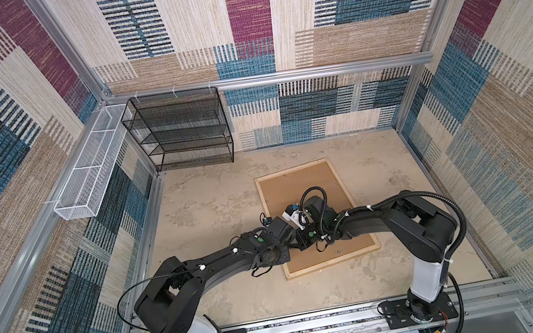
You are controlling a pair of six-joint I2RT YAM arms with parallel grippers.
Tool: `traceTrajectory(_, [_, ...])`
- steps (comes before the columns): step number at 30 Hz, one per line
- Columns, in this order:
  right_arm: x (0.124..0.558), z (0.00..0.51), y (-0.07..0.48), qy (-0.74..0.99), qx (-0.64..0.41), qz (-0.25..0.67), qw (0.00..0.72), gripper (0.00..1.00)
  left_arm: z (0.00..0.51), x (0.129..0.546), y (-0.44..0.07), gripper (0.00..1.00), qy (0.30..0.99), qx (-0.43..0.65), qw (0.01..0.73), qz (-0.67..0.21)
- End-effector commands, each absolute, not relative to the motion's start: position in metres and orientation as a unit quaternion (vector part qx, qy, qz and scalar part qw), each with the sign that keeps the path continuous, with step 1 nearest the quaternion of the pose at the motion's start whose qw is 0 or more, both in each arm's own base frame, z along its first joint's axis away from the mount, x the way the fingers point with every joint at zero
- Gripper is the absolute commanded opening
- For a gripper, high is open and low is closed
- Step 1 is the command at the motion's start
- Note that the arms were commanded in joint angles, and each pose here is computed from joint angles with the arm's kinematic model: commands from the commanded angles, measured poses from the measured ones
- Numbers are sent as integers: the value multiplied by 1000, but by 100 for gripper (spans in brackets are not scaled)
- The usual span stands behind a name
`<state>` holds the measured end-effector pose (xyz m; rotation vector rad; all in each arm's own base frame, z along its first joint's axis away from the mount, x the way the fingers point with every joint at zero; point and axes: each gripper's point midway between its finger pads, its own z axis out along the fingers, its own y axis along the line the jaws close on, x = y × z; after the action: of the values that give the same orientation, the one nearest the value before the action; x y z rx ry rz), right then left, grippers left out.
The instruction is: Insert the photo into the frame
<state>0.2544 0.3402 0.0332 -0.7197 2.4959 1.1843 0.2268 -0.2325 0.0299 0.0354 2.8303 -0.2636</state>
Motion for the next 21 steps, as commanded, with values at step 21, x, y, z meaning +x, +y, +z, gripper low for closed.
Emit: traceTrajectory(21, [262, -13, 310, 928, -131, 321, 136, 0, 12, 212, -231, 12, 991, 30, 104, -84])
